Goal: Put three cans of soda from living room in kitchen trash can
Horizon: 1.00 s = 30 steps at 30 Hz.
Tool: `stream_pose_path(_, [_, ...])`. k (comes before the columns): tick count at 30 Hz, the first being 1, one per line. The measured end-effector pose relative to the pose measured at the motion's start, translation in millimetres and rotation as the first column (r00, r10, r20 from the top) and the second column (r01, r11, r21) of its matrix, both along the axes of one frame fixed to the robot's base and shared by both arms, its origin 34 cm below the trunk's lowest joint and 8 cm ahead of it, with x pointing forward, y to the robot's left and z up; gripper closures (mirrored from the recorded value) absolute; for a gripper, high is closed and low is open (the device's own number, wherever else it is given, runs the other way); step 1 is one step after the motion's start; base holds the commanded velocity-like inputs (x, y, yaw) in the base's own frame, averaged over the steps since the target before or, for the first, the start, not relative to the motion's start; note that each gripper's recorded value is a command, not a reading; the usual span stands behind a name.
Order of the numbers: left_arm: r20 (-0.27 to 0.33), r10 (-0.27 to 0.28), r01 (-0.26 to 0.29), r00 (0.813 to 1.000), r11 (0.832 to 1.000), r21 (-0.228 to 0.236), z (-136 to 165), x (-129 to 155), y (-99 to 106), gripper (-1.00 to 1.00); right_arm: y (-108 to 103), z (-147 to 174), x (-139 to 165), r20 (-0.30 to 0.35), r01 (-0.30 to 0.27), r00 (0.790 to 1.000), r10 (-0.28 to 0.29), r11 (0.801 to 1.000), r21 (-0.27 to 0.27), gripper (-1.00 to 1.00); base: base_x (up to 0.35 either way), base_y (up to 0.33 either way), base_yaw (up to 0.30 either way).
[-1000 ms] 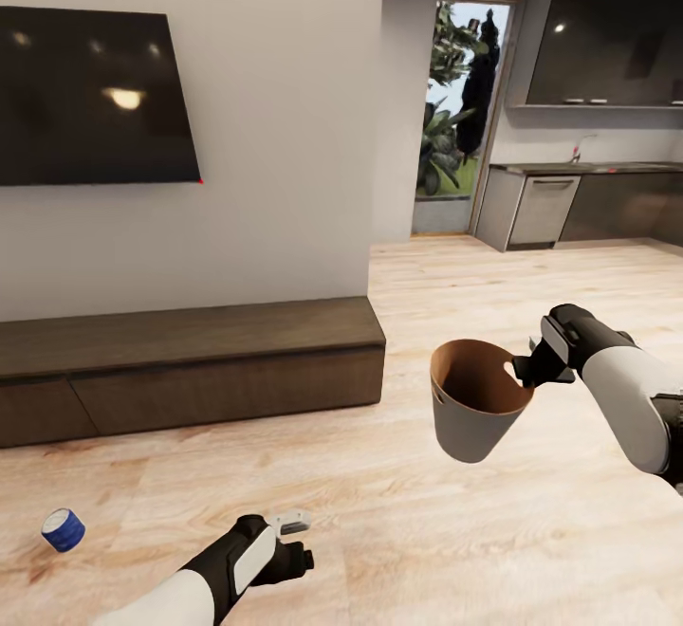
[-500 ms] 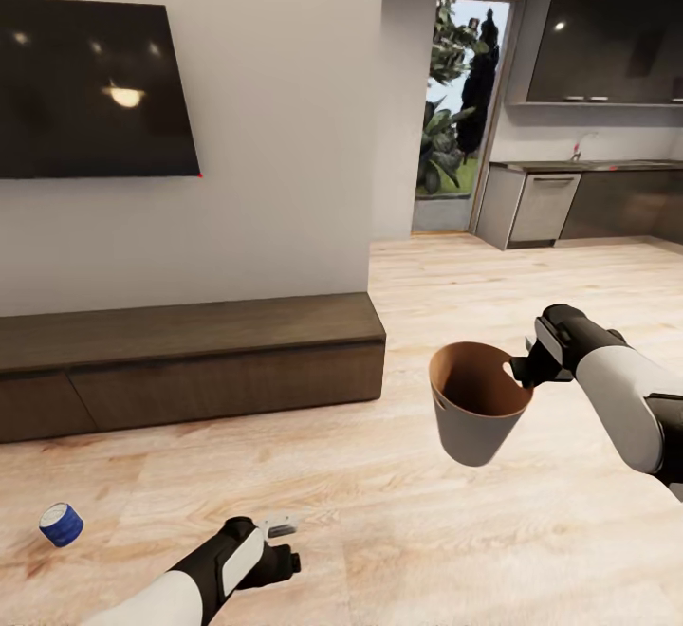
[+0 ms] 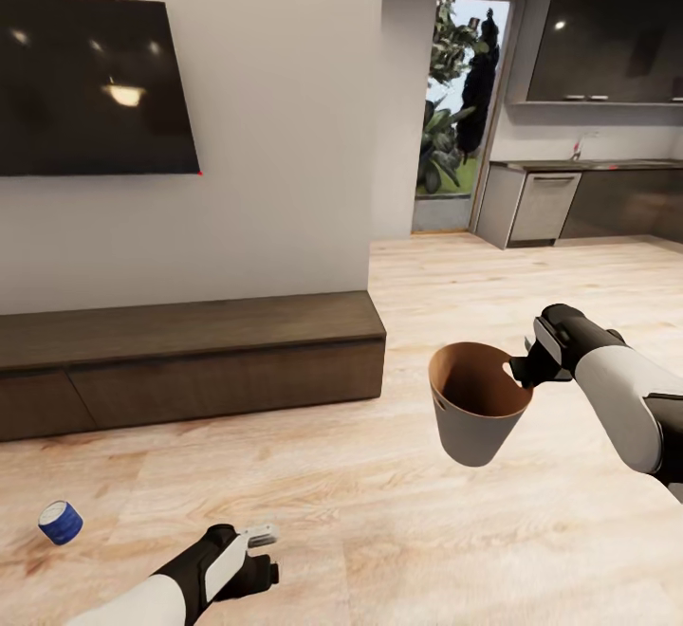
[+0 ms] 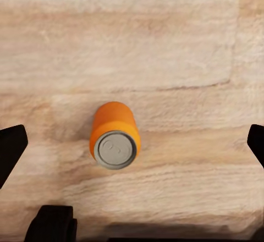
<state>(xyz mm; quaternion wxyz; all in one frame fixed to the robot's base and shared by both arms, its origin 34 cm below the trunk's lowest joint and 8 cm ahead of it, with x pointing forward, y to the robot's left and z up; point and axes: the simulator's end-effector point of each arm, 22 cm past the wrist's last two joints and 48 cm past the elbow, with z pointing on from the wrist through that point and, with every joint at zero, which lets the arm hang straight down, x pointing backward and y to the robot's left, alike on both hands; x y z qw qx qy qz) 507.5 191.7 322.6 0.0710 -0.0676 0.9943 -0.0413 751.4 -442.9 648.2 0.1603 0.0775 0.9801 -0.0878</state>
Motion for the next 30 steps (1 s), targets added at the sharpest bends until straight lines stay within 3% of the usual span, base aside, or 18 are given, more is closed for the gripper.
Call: stream_pose_path(30, [-0.003,-0.003,0.003,1.0,1.0,0.014,-70.2,-21.2,4.5,-1.0,0.3,-65.1,-15.5,0.005,0.0,1.0,0.0,1.0,0.001,1.0,0.0,0.0,0.0])
